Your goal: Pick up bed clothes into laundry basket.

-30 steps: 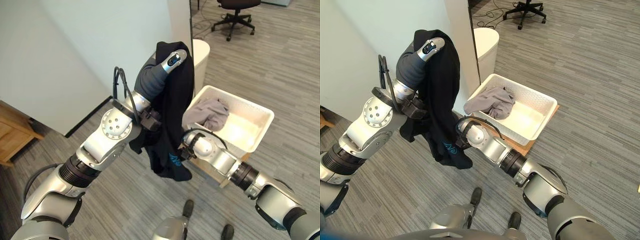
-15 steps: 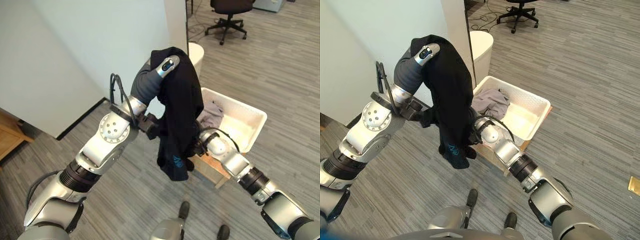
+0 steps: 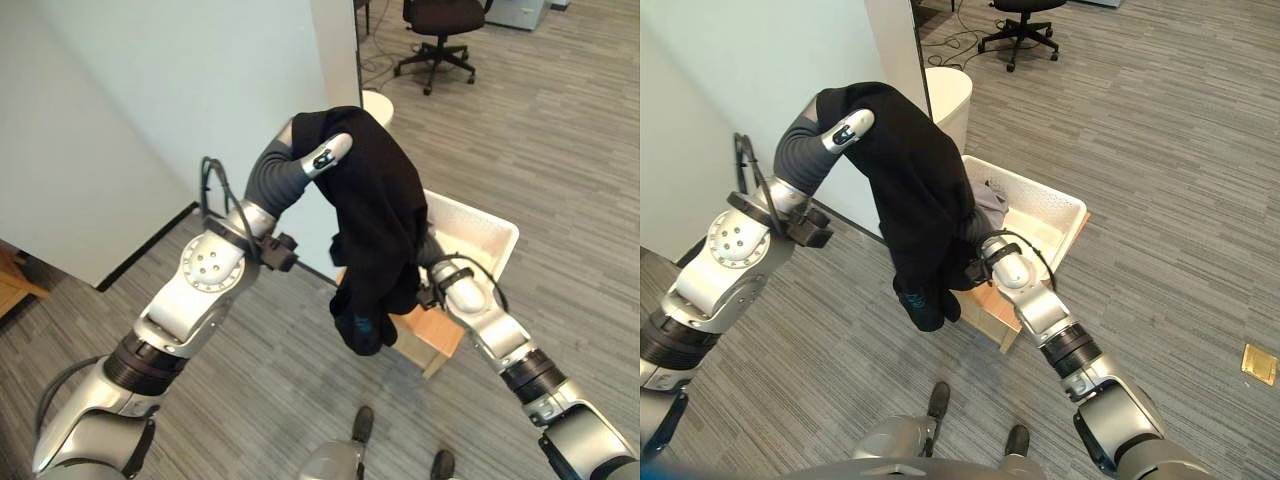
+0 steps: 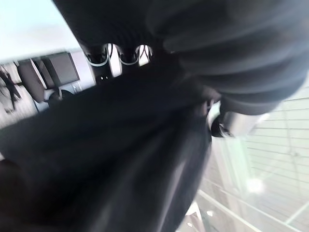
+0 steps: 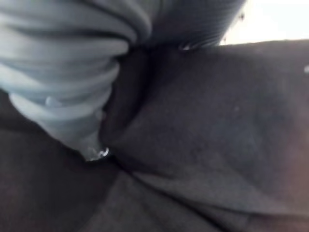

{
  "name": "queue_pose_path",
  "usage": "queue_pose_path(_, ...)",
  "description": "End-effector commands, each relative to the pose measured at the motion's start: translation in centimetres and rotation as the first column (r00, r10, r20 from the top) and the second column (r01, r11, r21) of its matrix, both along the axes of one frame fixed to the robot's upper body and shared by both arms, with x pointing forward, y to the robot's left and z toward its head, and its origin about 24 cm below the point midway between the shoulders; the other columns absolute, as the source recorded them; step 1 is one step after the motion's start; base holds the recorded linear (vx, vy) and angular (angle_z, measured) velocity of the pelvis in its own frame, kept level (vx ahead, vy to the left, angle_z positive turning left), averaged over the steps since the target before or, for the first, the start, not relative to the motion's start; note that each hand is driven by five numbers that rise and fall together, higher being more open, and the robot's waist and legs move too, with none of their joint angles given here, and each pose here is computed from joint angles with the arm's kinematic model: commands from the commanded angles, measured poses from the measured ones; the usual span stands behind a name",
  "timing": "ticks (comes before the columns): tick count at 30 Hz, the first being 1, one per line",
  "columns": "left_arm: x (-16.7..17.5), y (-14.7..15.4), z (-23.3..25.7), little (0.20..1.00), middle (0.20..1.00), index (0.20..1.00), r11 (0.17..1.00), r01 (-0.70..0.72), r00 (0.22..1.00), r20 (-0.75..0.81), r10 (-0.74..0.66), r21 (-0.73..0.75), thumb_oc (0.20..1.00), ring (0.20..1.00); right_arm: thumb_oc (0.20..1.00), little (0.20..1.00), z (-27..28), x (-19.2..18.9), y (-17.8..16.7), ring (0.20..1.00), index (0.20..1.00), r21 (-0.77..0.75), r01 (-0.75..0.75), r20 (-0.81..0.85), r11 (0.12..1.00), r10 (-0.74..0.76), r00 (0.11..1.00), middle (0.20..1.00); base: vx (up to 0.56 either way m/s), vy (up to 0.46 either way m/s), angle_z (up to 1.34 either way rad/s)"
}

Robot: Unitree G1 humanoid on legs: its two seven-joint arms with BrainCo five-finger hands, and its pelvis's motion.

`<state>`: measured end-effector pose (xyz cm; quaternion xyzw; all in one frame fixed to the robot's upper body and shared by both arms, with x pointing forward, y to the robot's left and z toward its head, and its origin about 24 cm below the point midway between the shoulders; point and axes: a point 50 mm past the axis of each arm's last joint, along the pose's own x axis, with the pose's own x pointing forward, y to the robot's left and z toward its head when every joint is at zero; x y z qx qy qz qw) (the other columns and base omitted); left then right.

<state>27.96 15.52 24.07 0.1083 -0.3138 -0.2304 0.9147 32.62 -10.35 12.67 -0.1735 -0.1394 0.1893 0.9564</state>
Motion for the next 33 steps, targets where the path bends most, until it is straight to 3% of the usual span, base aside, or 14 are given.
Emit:
queue_pose_path(1, -0.4, 1.8, 1.4, 1.000, 1.000, 1.000, 0.998, -0.049, 0.996, 0.071, 0.047, 0.037, 1.000, 1.000, 0.200, 0.200, 5.0, -0.7, 1.0, 0.200, 0.200, 0.015, -0.026, 0.256, 1.000, 0.022, 0.966, 0.200, 0.00, 0.000, 0.00)
queue_pose_path(3, -0.6, 3.0, 0.9, 1.000, 1.000, 1.000, 0.996, -0.084, 0.996, 0.046, 0.082, 0.042, 1.000, 1.000, 0.200, 0.200, 5.3, -0.6, 0.9, 0.200, 0.200, -0.009, -0.010, 0.275, 1.000, 0.012, 0.961, 0.200, 0.02, -0.003, 0.01)
queue_pose_path(4, 0.0, 3.4, -0.4, 1.000, 1.000, 1.000, 0.995, -0.091, 0.995, -0.025, 0.092, 0.032, 1.000, 1.000, 0.200, 0.200, 5.7, 2.7, -1.7, 0.200, 0.200, 0.007, 0.115, 0.197, 0.993, -0.114, 0.974, 0.200, 0.01, 0.002, 0.04)
queue_pose_path(7, 0.0, 3.4, -0.2, 1.000, 1.000, 1.000, 0.995, -0.092, 0.996, -0.020, 0.092, 0.029, 1.000, 1.000, 0.200, 0.200, 5.9, 2.9, -1.6, 0.200, 0.200, 0.007, 0.112, 0.204, 0.994, -0.111, 0.973, 0.200, 0.01, -0.005, 0.14)
queue_pose_path(8, 0.2, 3.3, -1.5, 1.000, 1.000, 1.000, 0.995, -0.091, 0.993, -0.069, 0.094, 0.041, 1.000, 1.000, 0.200, 0.200, 5.8, 3.8, 2.4, 0.200, 0.200, 0.012, 0.067, 0.183, 0.998, -0.068, 0.981, 0.200, 0.02, -0.027, 0.08)
queue_pose_path(9, 0.0, 4.7, -1.4, 1.000, 1.000, 1.000, 0.986, -0.154, 0.985, -0.065, 0.159, 0.068, 1.000, 1.000, 0.200, 0.200, 5.6, 4.9, 1.1, 0.200, 0.200, -0.207, 0.218, 0.248, 0.954, -0.164, 0.955, 0.200, 0.01, -0.027, -0.10)
queue_pose_path(10, -0.4, 7.4, -3.2, 1.000, 1.000, 1.000, 0.970, -0.227, 0.959, -0.154, 0.238, 0.085, 1.000, 1.000, 0.200, 0.200, 11.2, 6.4, -2.7, 0.200, 0.200, -0.289, 0.339, 0.381, 0.895, -0.217, 0.899, 0.200, -0.01, -0.011, 0.08)
queue_pose_path(15, -1.0, 9.8, -5.1, 1.000, 1.000, 1.000, 0.948, -0.292, 0.919, -0.239, 0.314, 0.126, 1.000, 1.000, 0.200, 0.200, 13.8, 7.9, -6.3, 0.200, 0.200, -0.355, 0.428, 0.366, 0.831, -0.298, 0.882, 0.200, 0.00, -0.004, 0.29)
queue_pose_path(17, -1.3, 10.9, -6.2, 1.000, 1.000, 1.000, 0.937, -0.317, 0.893, -0.286, 0.346, 0.145, 1.000, 1.000, 0.200, 0.200, 15.4, 8.3, -9.0, 0.200, 0.200, -0.487, 0.501, 0.390, 0.716, -0.335, 0.858, 0.200, 0.00, 0.000, 0.02)
queue_pose_path(20, -1.7, 11.6, -7.0, 1.000, 1.000, 1.000, 0.930, -0.334, 0.876, -0.315, 0.365, 0.151, 1.000, 1.000, 0.200, 0.200, 16.7, 8.3, -9.9, 0.200, 0.200, -0.541, 0.534, 0.425, 0.650, -0.336, 0.840, 0.200, 0.00, -0.002, -0.02)
queue_pose_path(22, -2.1, 12.1, -8.2, 1.000, 1.000, 1.000, 0.922, -0.361, 0.852, -0.352, 0.387, 0.140, 1.000, 1.000, 0.200, 0.200, 18.5, 8.0, -11.2, 0.200, 0.200, -0.543, 0.589, 0.469, 0.598, -0.365, 0.804, 0.200, 0.00, 0.000, -0.05)
queue_pose_path(25, -2.8, 12.8, -10.0, 1.000, 1.000, 1.000, 0.909, -0.401, 0.815, -0.409, 0.410, 0.113, 1.000, 1.000, 0.200, 0.200, 19.7, 7.7, -11.5, 0.200, 0.200, -0.517, 0.613, 0.497, 0.597, -0.374, 0.783, 0.200, 0.00, 0.003, -0.04)
queue_pose_path(28, -4.2, 14.4, -13.0, 1.000, 1.000, 1.000, 0.869, -0.485, 0.727, -0.508, 0.462, 0.098, 1.000, 1.000, 0.200, 0.200, 21.3, 7.2, -13.5, 0.200, 0.200, -0.550, 0.669, 0.528, 0.500, -0.412, 0.743, 0.200, 0.00, 0.000, 0.00)
queue_pose_path(33, -5.8, 15.0, -15.4, 1.000, 1.000, 1.000, 0.839, -0.538, 0.656, -0.586, 0.477, 0.081, 1.000, 1.000, 0.200, 0.200, 21.8, 6.8, -15.1, 0.200, 0.200, -0.560, 0.701, 0.538, 0.442, -0.449, 0.713, 0.200, -0.01, 0.013, 0.01)
